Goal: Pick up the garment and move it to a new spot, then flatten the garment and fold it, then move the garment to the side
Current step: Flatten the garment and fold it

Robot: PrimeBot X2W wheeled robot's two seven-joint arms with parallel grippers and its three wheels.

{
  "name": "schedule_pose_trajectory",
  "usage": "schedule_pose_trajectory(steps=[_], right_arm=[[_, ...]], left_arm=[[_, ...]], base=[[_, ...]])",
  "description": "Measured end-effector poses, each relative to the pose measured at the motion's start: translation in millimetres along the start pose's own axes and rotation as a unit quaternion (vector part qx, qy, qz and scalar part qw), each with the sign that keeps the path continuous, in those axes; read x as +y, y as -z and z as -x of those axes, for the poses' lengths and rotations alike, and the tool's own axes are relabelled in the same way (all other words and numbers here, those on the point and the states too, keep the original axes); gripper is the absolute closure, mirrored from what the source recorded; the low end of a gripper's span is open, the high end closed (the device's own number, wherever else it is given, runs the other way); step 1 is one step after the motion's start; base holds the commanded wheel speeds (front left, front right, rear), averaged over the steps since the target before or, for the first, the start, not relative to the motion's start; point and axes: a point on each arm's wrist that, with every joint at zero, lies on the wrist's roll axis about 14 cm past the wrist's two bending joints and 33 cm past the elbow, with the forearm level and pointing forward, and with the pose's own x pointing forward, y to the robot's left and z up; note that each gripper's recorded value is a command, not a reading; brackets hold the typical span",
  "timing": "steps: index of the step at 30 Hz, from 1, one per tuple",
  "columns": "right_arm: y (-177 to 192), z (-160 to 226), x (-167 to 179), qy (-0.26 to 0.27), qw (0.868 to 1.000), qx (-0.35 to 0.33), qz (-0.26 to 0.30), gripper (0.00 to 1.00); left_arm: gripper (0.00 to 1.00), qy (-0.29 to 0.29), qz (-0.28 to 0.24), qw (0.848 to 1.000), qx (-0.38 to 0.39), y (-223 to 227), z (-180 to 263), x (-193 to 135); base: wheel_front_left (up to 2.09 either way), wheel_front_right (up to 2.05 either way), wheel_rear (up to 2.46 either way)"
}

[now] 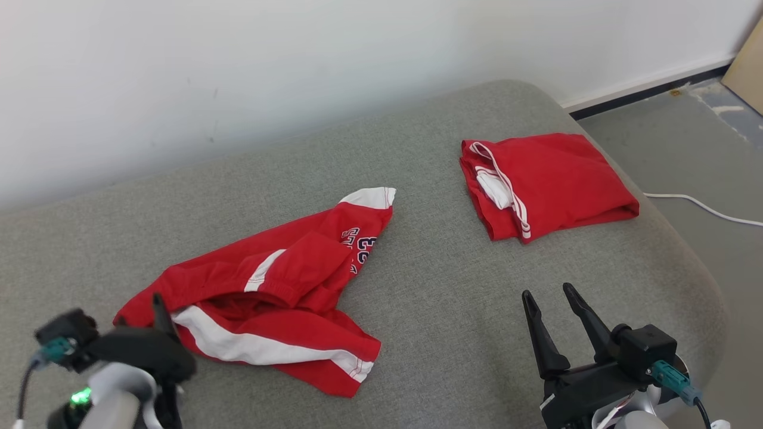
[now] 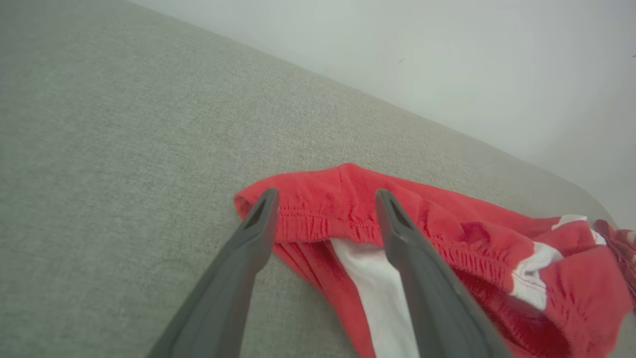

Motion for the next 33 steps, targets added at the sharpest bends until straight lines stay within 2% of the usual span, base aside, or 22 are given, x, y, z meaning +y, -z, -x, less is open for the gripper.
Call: schedule_pose_trajectory(steps=[5, 12, 16, 25, 33], right_arm=[[-2.8, -1.1, 5.1, -0.008, 1.0, -0.005, -0.001, 0.0], [-3.4, -1.4, 9.2, -0.014, 1.0, -0.007, -0.003, 0.0], [-1.8, 0.6, 10.5, -0.014, 1.0, -0.005, -0.006, 0.0], [-5.3, 7.9, -7.1, 0.017, 1.0, -0.01, -0.008, 0.0], [-3.8, 14.9, -23.1, 0.044, 0.999, -0.006, -0.006, 0.0]], left_arm=[[0.0, 0.025, -0.001, 0.999, 0.024, 19.9, 17.0, -9.3], [0.0, 0.127, -0.025, 0.991, 0.038, 29.7, 39.6, -70.9], [0.0, 0.158, -0.014, 0.984, 0.077, 45.3, 48.1, -98.8], [0.0, 0.105, 0.061, 0.988, 0.099, 37.7, 17.3, -97.2], [0.0, 0.048, 0.074, 0.988, 0.124, 47.2, -2.3, -72.7]], base=[[0.0, 0.0, 0.0], [0.0, 0.0, 0.0], [0.0, 0.0, 0.0], [0.0, 0.0, 0.0], [0.0, 0.0, 0.0]])
